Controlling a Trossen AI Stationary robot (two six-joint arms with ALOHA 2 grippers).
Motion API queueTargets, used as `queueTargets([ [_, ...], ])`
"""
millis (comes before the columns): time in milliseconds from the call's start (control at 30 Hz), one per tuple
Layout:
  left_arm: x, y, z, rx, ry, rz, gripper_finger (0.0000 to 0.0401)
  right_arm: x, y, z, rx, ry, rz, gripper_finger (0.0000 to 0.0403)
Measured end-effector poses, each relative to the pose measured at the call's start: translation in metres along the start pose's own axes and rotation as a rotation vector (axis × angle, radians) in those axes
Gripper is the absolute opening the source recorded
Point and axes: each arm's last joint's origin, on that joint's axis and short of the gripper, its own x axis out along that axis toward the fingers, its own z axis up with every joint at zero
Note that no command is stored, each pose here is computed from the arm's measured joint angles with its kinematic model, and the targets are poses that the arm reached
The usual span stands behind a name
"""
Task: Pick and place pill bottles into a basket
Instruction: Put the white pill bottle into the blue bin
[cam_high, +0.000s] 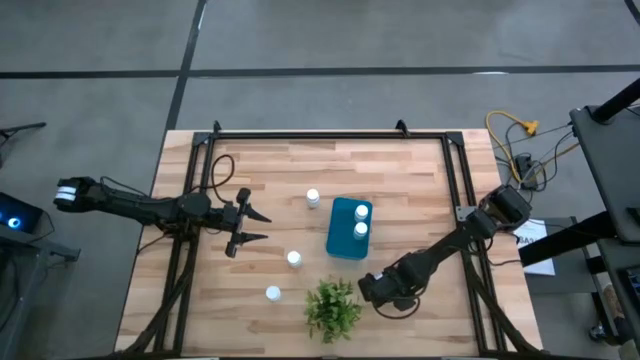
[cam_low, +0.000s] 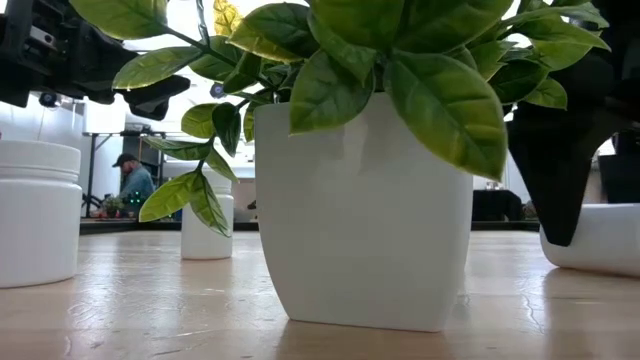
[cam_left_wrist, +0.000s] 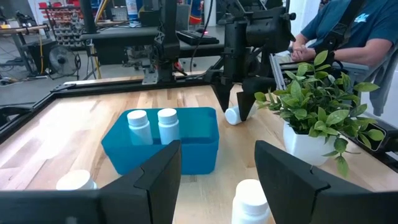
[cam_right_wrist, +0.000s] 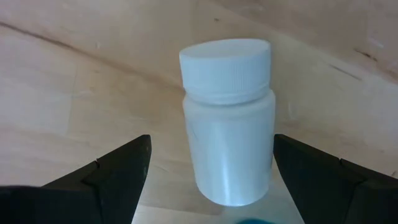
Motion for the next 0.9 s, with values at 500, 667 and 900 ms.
queueTargets([
  [500, 0.0, 0.0, -0.001, 0.0, 0.003, 0.0, 0.0187, -0.001, -0.003, -0.006, -0.071, 0.004, -0.003, 0.0327],
  [667, 0.0, 0.0, -0.001, 0.0, 0.003, 0.0, 0.0187, 0.001, -0.002, -0.01, -0.067, 0.013, 0.004, 0.0327],
  [900, 0.0, 0.0, -0.001, 0.0, 0.002, 0.0, 0.0187, 0.001, -0.003, -0.012, -0.06, 0.029, -0.003, 0.0323],
])
